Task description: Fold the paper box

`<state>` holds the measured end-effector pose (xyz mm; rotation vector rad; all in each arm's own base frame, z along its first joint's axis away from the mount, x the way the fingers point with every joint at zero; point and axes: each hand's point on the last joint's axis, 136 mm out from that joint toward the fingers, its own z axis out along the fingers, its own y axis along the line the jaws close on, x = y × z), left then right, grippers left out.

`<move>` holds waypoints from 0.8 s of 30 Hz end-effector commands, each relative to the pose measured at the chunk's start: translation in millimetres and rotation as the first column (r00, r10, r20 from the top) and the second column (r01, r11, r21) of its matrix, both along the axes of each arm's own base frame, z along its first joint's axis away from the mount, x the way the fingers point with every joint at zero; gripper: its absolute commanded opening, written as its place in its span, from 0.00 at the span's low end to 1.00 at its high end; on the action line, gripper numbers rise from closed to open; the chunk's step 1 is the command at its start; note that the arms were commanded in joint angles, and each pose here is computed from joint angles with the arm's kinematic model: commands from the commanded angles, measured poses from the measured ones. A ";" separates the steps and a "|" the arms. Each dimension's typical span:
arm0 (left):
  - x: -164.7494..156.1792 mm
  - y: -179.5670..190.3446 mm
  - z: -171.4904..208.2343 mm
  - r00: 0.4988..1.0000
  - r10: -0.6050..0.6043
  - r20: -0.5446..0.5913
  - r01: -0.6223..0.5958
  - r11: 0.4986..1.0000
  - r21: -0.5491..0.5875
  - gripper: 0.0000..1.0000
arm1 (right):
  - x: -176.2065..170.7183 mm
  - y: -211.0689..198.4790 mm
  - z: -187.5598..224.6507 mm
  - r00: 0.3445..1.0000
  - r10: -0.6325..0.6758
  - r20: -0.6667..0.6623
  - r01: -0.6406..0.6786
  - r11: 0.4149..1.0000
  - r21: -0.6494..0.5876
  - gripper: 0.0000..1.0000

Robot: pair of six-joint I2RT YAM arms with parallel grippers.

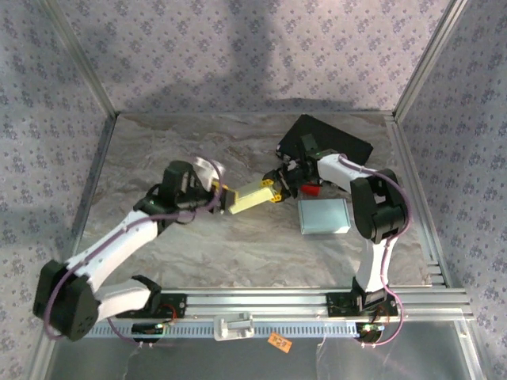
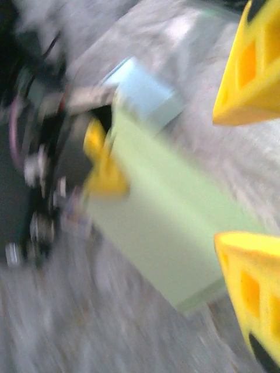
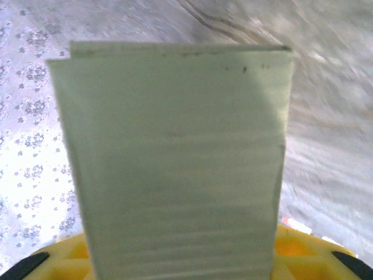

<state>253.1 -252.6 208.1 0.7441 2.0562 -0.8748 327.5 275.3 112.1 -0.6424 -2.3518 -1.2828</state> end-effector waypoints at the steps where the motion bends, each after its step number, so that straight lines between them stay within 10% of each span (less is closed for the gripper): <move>1: -37.9 -0.1 -20.2 0.928 -0.298 0.224 0.232 0.932 0.280 0.56 | -30.8 -14.9 9.0 0.984 -0.022 -0.179 0.015 0.999 -0.044 0.39; 24: -18.7 -17.1 -99.4 0.862 -0.437 0.257 0.168 0.724 0.669 0.62 | -81.2 -18.0 -17.7 0.900 -0.032 -0.434 0.008 0.998 -0.057 0.36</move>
